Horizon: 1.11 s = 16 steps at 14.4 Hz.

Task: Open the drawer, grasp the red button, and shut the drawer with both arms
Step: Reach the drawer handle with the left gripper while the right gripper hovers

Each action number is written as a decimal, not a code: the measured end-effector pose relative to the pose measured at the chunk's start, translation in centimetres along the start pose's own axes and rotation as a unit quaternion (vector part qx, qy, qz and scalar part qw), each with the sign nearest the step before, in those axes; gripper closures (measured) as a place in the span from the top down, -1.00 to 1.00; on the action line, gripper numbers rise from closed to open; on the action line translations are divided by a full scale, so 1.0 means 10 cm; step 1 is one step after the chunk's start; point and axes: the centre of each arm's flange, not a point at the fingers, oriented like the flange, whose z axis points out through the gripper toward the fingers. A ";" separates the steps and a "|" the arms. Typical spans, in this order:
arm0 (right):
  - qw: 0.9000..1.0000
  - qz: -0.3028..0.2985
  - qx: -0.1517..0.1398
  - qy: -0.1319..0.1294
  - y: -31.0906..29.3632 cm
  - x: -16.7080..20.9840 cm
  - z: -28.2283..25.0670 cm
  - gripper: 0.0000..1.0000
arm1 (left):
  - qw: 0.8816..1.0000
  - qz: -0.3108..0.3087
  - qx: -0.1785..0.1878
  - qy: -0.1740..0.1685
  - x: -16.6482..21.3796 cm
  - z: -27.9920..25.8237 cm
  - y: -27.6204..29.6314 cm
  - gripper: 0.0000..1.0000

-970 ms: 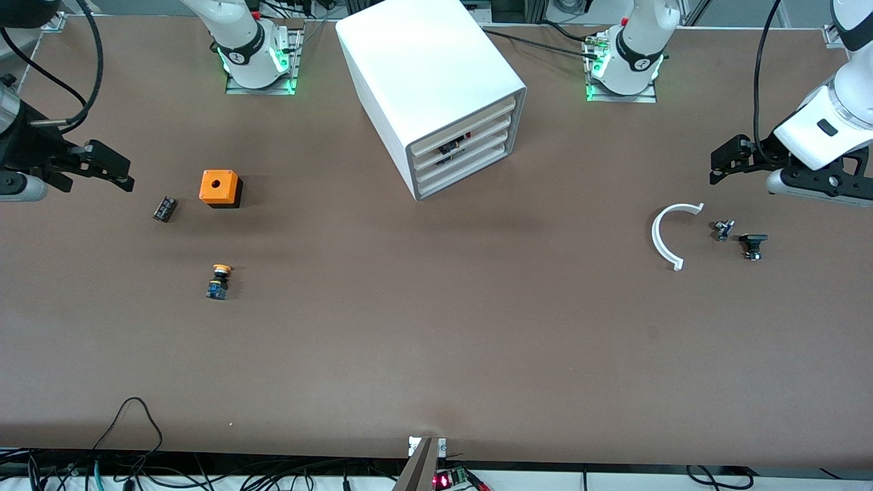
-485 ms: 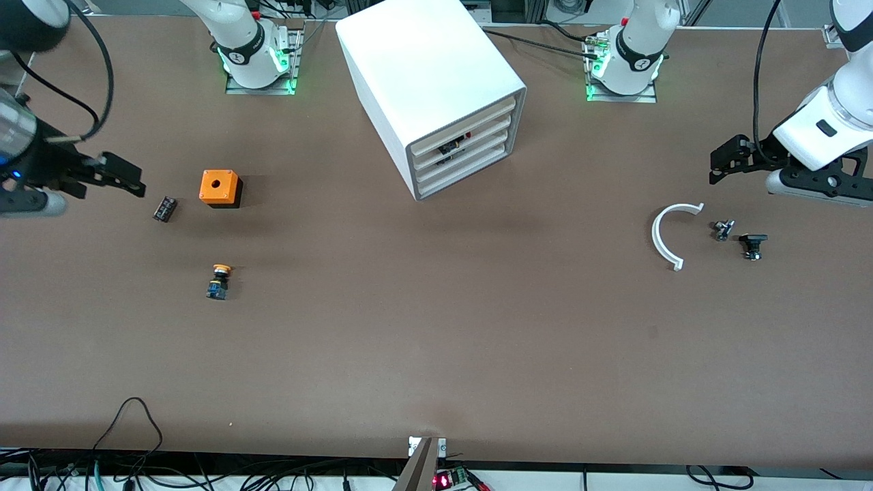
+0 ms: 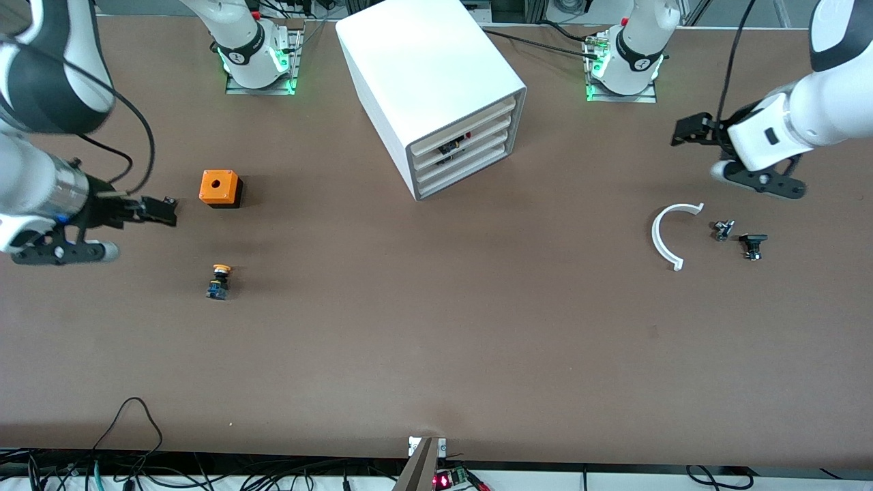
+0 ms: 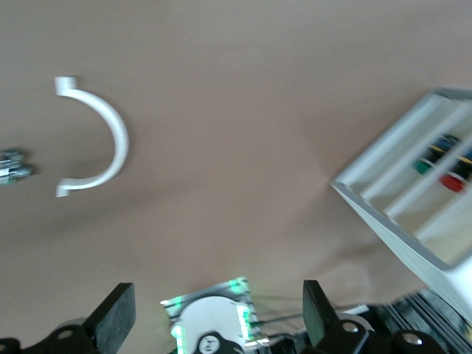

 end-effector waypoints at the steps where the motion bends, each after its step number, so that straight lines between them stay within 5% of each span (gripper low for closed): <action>1: 1.000 0.000 0.000 0.004 0.00 0.04 0.13 1.00 | 1.000 0.019 -0.021 -0.008 0.03 0.05 0.05 1.00; 7: 1.000 0.018 0.003 0.002 -0.01 0.21 0.77 1.00 | 0.980 0.126 -0.157 0.000 0.47 0.59 0.07 1.00; 11: 0.998 0.060 0.006 0.002 -0.14 0.31 1.20 1.00 | 0.953 0.152 -0.255 0.058 0.78 1.32 0.11 1.00; 16: 0.991 0.133 0.001 -0.017 -0.71 0.33 1.62 1.00 | 0.926 0.173 -0.332 0.057 0.85 2.08 0.48 1.00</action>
